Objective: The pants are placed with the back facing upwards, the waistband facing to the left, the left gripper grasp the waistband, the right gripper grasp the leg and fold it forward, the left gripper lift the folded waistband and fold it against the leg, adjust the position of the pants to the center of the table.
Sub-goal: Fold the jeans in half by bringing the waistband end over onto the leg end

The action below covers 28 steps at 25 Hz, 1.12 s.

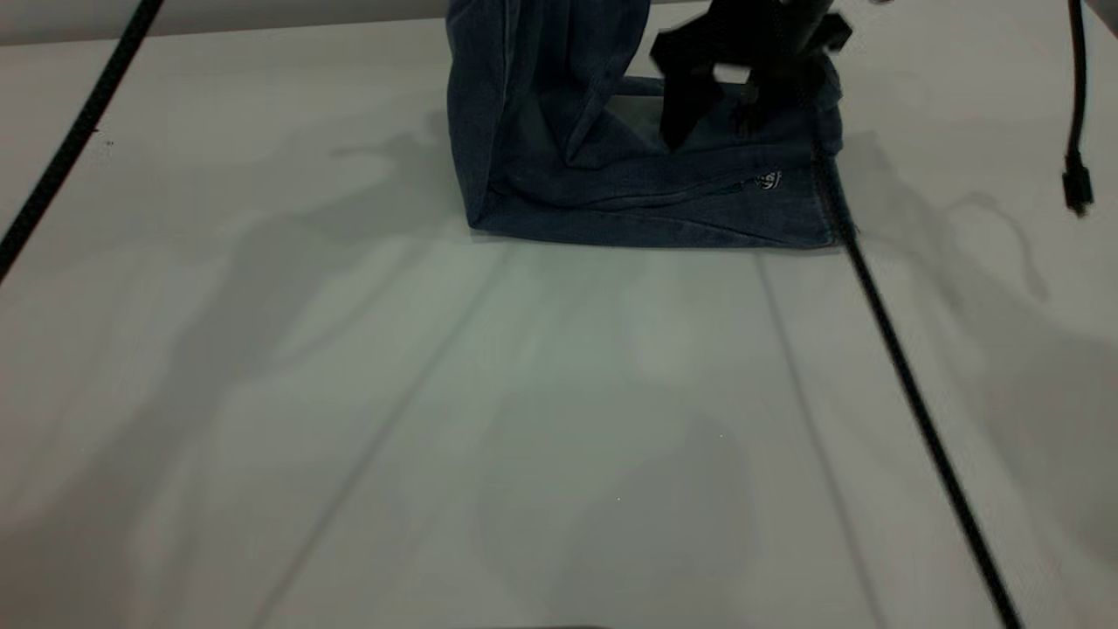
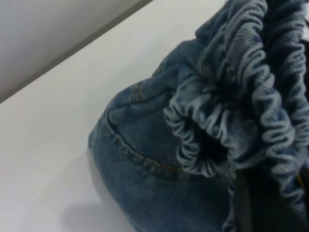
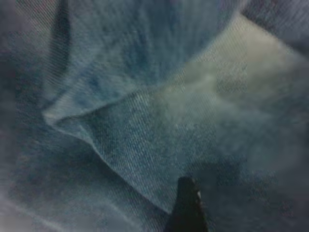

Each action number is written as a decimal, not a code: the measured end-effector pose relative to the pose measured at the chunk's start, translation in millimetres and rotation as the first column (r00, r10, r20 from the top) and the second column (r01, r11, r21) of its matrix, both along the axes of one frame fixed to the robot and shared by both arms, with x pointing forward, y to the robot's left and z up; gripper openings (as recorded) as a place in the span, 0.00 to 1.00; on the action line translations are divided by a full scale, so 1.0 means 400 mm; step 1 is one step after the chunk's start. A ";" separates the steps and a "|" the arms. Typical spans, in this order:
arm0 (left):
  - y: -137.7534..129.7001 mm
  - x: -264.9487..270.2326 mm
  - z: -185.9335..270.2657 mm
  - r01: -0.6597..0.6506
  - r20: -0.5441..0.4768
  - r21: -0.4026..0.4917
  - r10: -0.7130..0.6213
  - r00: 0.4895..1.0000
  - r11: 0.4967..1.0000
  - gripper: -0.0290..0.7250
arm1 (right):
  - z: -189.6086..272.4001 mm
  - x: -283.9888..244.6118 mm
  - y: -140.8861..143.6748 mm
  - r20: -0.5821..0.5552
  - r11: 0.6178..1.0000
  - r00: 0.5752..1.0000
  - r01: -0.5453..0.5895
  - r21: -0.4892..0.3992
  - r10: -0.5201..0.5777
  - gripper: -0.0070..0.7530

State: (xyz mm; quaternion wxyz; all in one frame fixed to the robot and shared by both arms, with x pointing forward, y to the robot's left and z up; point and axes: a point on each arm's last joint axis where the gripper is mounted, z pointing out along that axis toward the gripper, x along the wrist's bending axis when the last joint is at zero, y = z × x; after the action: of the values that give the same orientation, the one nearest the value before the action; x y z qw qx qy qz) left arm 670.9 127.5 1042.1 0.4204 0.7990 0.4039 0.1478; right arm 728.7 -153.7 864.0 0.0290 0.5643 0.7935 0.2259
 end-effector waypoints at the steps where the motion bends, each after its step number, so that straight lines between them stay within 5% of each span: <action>1: -0.002 -0.001 0.000 0.001 0.001 0.000 -0.001 1.000 1.000 0.16 | 0.034 0.003 -0.006 0.024 1.000 1.000 -0.002 0.003 0.001 0.66; 9: -0.044 -0.017 0.004 0.032 -0.010 -0.042 -0.033 0.999 0.999 0.16 | 0.357 0.001 -0.124 0.278 0.998 0.959 0.055 0.029 -0.061 0.66; 15: -0.132 -0.030 -0.050 0.095 0.002 -0.026 -0.095 0.995 0.995 0.16 | 0.510 -0.042 -0.189 0.355 0.995 0.929 0.086 0.054 -0.099 0.66; 28: -0.330 -0.050 -0.304 0.096 0.124 0.121 -0.111 0.986 0.988 0.19 | 0.573 -0.086 -0.178 0.326 0.993 0.941 0.057 0.106 -0.089 0.66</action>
State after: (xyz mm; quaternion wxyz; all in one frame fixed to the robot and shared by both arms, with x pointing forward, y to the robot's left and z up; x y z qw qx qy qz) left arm 651.1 -4.4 920.6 0.4065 0.8302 0.3245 0.2005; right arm 694.3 -225.0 1093.0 0.1430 0.5482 0.7444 0.3534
